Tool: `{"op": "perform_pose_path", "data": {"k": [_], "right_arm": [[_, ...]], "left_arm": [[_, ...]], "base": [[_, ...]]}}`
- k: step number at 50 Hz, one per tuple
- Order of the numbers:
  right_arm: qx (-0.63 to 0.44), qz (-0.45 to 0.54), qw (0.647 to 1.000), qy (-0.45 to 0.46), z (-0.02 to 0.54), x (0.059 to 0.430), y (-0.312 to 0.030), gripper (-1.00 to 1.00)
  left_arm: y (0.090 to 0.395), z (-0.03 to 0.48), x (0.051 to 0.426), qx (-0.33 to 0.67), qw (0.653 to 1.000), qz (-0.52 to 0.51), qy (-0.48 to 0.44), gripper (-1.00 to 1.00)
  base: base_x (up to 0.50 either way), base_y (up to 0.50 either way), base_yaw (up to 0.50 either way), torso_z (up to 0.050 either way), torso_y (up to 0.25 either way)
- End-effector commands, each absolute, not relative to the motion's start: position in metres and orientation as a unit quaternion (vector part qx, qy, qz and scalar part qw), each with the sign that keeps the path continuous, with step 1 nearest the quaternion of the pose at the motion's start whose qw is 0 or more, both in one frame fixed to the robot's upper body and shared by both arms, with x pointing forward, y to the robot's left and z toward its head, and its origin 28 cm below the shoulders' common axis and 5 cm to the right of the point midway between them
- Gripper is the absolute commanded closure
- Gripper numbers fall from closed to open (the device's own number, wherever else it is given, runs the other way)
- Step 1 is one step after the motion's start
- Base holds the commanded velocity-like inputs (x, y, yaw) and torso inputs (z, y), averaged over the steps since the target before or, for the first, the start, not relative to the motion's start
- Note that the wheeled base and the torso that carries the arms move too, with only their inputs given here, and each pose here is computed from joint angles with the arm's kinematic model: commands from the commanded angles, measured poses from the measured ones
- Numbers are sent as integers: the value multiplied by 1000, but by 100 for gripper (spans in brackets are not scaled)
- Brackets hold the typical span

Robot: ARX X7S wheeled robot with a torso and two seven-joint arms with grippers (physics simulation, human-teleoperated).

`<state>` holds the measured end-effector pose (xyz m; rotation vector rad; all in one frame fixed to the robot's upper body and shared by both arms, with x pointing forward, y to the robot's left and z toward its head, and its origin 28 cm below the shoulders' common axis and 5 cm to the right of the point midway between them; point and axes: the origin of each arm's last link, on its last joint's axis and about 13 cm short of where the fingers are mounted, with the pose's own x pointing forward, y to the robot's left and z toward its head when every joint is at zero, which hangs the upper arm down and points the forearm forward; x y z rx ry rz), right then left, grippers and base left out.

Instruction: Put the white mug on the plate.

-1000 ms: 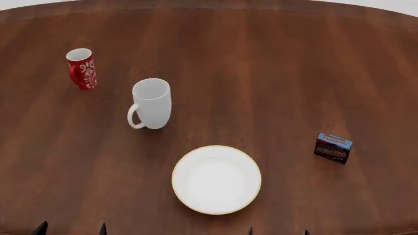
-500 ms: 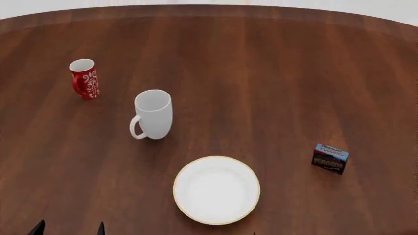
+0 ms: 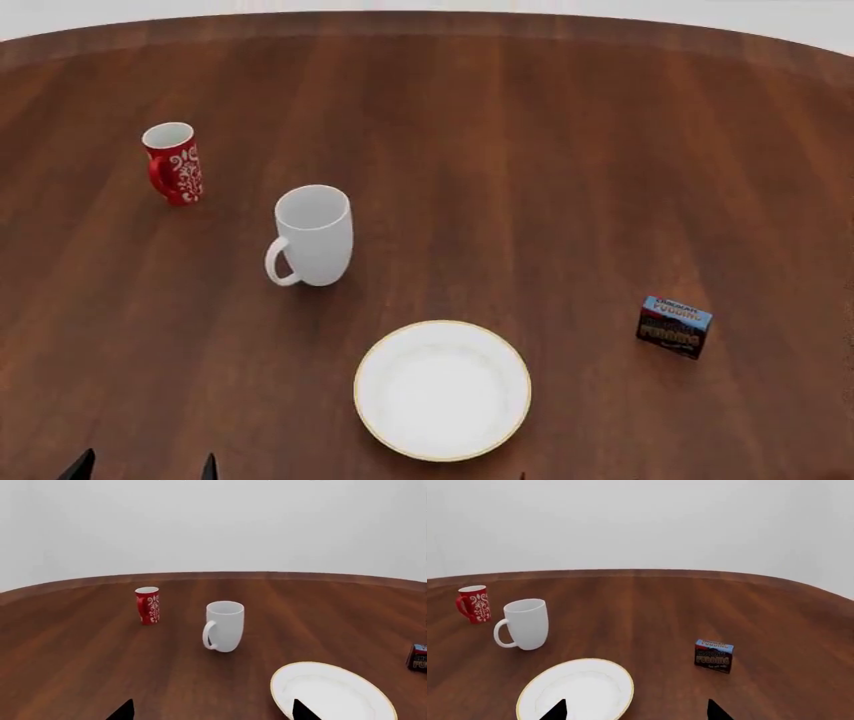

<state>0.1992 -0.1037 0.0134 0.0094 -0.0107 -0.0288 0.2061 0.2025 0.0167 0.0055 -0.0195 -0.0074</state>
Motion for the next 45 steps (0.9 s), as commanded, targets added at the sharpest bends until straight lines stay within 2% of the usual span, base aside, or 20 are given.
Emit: {"op": "perform_pose_path", "data": {"k": [1,8,35,45], "right_arm": [[10,-15,1000,-6,14,199,-104,-100],[7,-20,1000,-5,13,199,-105,-100],[4,-27,1000,-5,15,195,-107,-100],[5,-42,999,-15,19,192,-111,-100]], "left_arm": [[202,17,205,-3,1000,-5,-12,-100],[202,16,205,-4,1000,-6,-13,-100],[202,15,203,2,1000,-8,-13,-100],[202,16,203,0,1000,-7,-14,-100]], "base": [[0,0,0,50,31],[0,49,0,7,5],[0,500,0,0,0],[15,16,0,0,0]]}}
